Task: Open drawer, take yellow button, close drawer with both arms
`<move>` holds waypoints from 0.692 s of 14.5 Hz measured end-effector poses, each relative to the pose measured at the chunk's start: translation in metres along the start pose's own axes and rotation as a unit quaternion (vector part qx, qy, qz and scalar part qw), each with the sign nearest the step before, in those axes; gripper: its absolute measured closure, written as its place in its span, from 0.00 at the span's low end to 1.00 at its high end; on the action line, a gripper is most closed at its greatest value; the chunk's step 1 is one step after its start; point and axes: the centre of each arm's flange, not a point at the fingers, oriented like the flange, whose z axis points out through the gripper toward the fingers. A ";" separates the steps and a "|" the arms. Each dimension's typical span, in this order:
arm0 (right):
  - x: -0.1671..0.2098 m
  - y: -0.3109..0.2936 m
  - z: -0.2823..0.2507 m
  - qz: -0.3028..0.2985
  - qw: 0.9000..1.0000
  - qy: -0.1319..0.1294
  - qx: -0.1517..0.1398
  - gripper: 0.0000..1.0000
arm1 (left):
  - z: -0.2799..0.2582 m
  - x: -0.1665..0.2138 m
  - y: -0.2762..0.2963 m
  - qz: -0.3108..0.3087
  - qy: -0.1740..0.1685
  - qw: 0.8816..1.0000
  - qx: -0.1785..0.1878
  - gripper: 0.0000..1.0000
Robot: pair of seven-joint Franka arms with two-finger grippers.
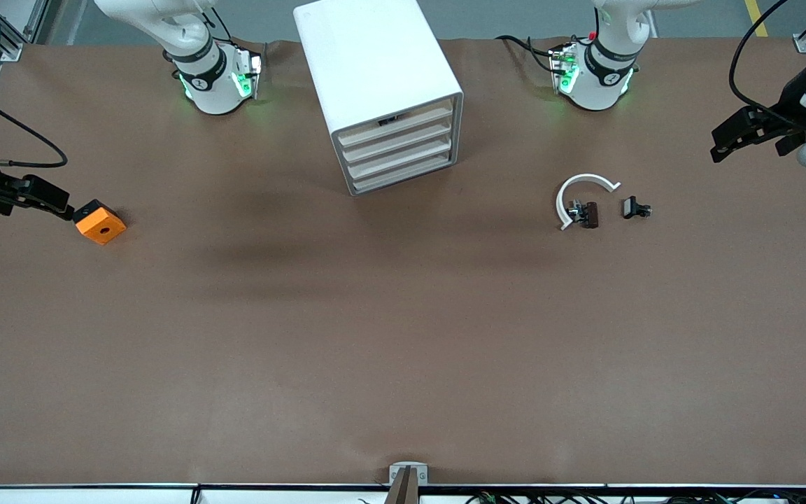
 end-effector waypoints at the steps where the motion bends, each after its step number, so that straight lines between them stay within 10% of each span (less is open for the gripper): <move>1: 0.000 0.000 0.000 0.000 1.000 0.000 0.000 0.00 | 0.000 0.001 0.001 0.000 0.000 1.000 0.000 0.00; 10: 0.000 -0.003 0.000 -0.003 1.000 0.000 0.000 0.00 | 0.004 0.010 0.002 0.002 -0.002 1.000 -0.002 0.00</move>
